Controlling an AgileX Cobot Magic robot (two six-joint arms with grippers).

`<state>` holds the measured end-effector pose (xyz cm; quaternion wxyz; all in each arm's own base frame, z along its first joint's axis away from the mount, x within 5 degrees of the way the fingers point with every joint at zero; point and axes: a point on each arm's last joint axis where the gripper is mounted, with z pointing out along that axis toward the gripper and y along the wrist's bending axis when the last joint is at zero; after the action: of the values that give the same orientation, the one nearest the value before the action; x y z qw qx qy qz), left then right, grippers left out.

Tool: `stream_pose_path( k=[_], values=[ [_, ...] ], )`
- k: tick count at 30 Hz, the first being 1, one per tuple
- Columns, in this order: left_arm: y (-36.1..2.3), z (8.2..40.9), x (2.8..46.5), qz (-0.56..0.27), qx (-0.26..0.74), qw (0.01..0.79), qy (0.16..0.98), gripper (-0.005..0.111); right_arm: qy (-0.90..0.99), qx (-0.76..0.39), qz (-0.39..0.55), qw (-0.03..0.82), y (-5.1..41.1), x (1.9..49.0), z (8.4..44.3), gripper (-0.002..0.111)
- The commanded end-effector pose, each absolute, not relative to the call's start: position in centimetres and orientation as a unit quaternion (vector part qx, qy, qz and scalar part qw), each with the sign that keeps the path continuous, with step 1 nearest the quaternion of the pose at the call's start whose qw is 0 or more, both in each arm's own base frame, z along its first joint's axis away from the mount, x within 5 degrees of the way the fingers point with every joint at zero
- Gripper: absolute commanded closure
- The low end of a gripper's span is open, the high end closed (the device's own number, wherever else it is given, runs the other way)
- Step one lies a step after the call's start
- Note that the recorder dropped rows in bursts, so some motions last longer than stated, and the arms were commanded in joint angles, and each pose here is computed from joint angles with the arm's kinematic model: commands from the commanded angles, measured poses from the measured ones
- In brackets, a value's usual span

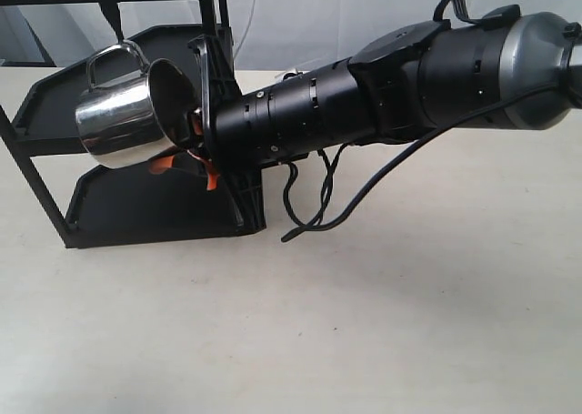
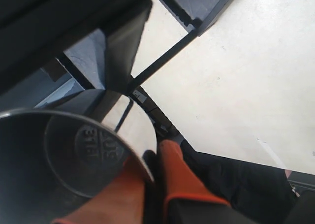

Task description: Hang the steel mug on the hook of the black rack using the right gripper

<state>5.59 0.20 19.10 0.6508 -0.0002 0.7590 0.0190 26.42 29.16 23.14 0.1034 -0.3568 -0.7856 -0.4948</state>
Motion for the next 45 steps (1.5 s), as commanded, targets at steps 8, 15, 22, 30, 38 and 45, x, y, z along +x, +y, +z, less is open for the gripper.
stream_pose_path(
  k=[8, 15, 22, 30, 38, 45],
  values=[
    [0.19, 19.23, 5.55, 0.018, -0.001, 0.654, 0.756, 0.105, -0.786, -0.368, -0.488, 0.092, 28.88, 26.79, 22.6, 0.076],
    [0.19, 19.23, 5.55, 0.018, -0.001, 0.654, 0.756, 0.105, -0.784, -0.373, -0.489, 0.086, 28.84, 26.93, 22.6, 0.065],
    [0.19, 19.23, 5.55, 0.018, -0.001, 0.654, 0.756, 0.105, -0.781, -0.366, -0.5, 0.075, 28.89, 27.09, 22.75, 0.057],
    [0.19, 19.23, 5.55, 0.018, -0.001, 0.654, 0.756, 0.105, -0.78, -0.368, -0.5, 0.075, 28.89, 27.11, 22.77, 0.057],
    [0.19, 19.23, 5.55, 0.018, -0.001, 0.654, 0.756, 0.105, -0.779, -0.369, -0.501, 0.073, 28.86, 27.14, 22.83, 0.057],
    [0.19, 19.23, 5.55, 0.018, -0.001, 0.654, 0.756, 0.105, -0.779, -0.364, -0.507, 0.056, 28.64, 27.17, 23.51, 0.057]
  ],
)
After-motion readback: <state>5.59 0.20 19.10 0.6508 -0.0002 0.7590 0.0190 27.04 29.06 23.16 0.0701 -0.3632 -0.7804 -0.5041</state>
